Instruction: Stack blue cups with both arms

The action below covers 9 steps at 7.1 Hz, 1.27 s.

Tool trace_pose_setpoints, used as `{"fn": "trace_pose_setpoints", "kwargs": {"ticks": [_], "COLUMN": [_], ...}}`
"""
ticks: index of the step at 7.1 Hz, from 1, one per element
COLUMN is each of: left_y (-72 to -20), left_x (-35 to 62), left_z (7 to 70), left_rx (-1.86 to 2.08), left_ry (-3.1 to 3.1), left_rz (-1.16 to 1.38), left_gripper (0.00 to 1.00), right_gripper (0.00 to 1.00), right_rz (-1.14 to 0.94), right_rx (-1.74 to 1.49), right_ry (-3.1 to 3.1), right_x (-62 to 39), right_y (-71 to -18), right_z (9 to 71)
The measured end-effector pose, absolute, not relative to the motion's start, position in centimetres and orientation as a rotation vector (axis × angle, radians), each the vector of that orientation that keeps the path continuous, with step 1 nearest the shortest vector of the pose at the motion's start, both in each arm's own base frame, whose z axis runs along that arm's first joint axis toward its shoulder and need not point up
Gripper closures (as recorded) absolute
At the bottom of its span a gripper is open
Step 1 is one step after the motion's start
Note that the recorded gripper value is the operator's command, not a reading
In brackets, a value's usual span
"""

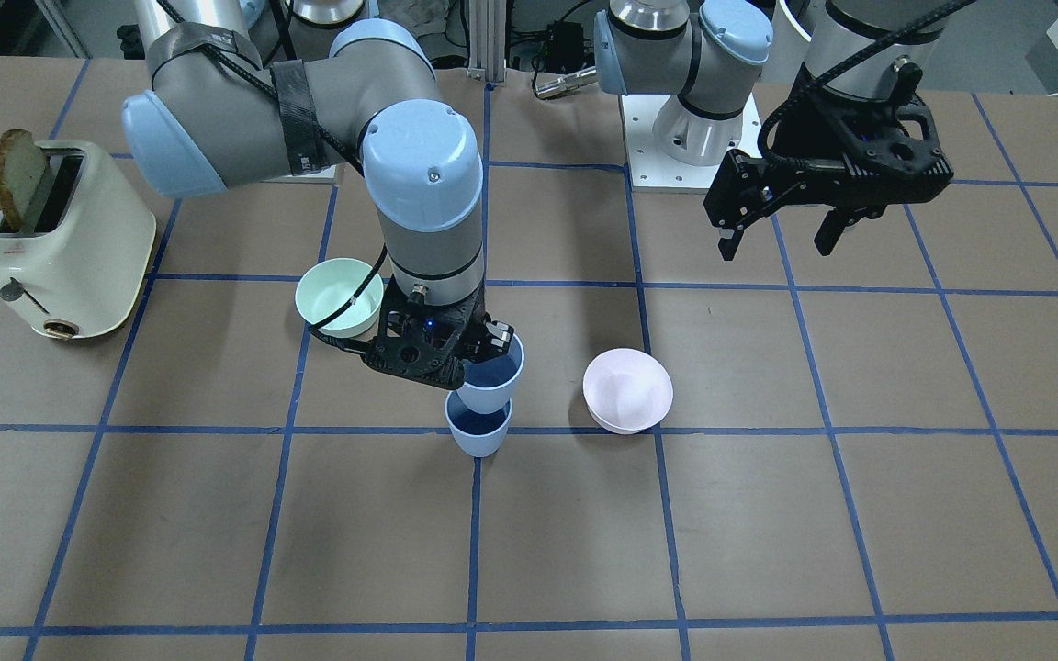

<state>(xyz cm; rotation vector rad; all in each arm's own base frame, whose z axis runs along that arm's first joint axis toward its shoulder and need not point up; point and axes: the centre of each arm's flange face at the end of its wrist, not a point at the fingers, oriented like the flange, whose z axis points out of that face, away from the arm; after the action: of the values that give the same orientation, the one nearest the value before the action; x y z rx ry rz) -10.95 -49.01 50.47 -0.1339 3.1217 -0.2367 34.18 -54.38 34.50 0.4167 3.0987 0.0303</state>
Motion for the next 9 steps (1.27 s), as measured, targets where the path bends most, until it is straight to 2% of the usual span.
{"fn": "trace_pose_setpoints", "kwargs": {"ticks": [1, 2, 5, 7, 9], "left_y": [-49.0, -49.0, -49.1, -49.1, -49.1], "left_x": [-10.9, -10.9, -11.0, -11.0, -10.9], "left_z": [50.5, 50.5, 50.7, 50.7, 50.8], "left_rx": [-0.134, -0.134, -0.132, -0.133, -0.133], "left_ry": [3.121, 3.121, 3.119, 3.118, 3.117], "left_rz": [-0.237, -0.238, -0.243, -0.245, -0.246], "left_gripper": [0.00, 0.00, 0.00, 0.00, 0.00], "right_gripper": [0.52, 0.23, 0.00, 0.00, 0.00], "right_rz": [0.035, 0.038, 0.013, -0.056, -0.166], "right_rx": [0.416, 0.409, 0.400, 0.422, 0.411], "right_ry": [3.102, 3.104, 3.093, 3.071, 3.048], "right_x": [34.2, 34.1, 33.8, 31.9, 25.6], "right_y": [-54.3, -54.3, -54.8, -56.2, -58.7], "right_z": [34.2, 34.1, 34.3, 36.1, 41.1]}}
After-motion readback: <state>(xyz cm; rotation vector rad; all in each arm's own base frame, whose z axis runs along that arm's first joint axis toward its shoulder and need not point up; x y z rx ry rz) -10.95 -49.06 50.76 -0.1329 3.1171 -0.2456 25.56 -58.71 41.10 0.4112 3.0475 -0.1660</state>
